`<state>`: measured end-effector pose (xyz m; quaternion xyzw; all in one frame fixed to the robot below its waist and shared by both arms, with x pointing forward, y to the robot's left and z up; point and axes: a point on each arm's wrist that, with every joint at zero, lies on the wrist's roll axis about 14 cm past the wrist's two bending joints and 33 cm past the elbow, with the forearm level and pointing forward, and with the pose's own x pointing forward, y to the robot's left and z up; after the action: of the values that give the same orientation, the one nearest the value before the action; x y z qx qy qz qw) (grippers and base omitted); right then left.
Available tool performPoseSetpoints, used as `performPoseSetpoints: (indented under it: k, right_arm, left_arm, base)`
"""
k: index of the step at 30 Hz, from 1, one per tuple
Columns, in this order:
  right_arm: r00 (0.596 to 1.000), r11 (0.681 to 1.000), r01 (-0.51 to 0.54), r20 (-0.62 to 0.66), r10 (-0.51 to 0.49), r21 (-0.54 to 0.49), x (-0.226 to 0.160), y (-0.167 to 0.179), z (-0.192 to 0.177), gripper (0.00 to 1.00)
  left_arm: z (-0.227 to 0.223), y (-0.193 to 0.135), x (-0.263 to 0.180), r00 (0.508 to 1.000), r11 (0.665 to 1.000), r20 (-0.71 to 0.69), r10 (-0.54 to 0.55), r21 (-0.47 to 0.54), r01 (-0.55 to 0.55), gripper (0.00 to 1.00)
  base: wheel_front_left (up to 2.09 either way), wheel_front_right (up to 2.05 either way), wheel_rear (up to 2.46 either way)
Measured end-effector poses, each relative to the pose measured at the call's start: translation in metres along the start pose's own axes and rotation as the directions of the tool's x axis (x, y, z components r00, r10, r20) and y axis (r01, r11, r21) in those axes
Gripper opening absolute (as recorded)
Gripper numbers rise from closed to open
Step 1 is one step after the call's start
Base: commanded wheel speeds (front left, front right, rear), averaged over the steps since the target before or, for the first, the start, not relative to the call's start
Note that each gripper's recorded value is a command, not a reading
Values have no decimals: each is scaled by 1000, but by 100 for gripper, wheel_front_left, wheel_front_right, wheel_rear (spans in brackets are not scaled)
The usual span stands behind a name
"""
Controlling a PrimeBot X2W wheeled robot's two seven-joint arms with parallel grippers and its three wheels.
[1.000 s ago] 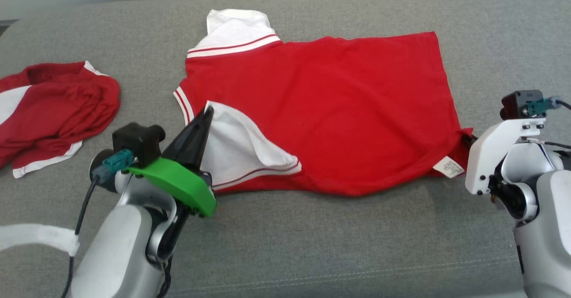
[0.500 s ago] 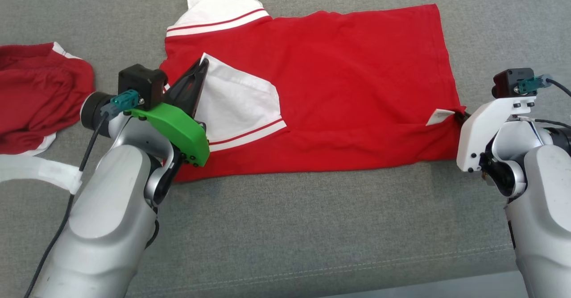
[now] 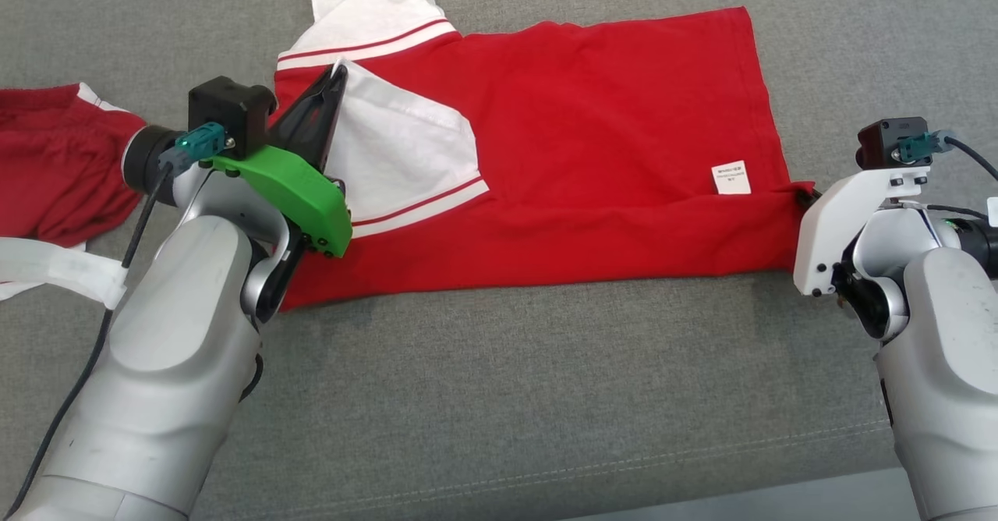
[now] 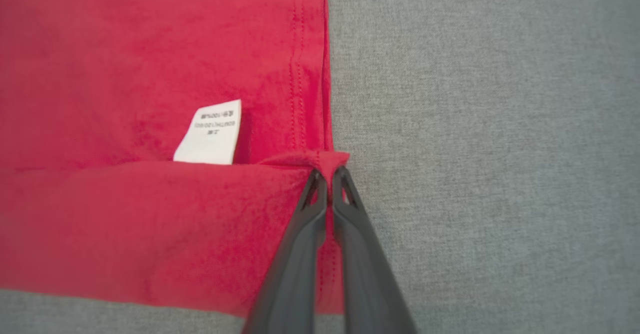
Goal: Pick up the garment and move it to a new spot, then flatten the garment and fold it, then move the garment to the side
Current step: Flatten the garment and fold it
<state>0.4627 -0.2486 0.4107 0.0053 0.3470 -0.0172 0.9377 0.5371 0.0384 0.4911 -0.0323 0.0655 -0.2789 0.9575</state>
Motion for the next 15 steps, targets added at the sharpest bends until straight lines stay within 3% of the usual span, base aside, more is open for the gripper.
performPoseSetpoints:
  k: [14, 15]
  right_arm:
    - [994, 1000, -12, 113, 9, 25, -4, 2, 19, 0]
    - [993, 1000, -11, 119, 8, 25, -4, 2, 20, 0]
  left_arm:
    - [-16, 8, -2, 999, 1000, -45, 30, -7, -31, 0]
    - [-18, 9, -2, 998, 999, -47, 37, -8, -37, 7]
  base:
    - [0, 0, 0]
    - [0, 0, 0]
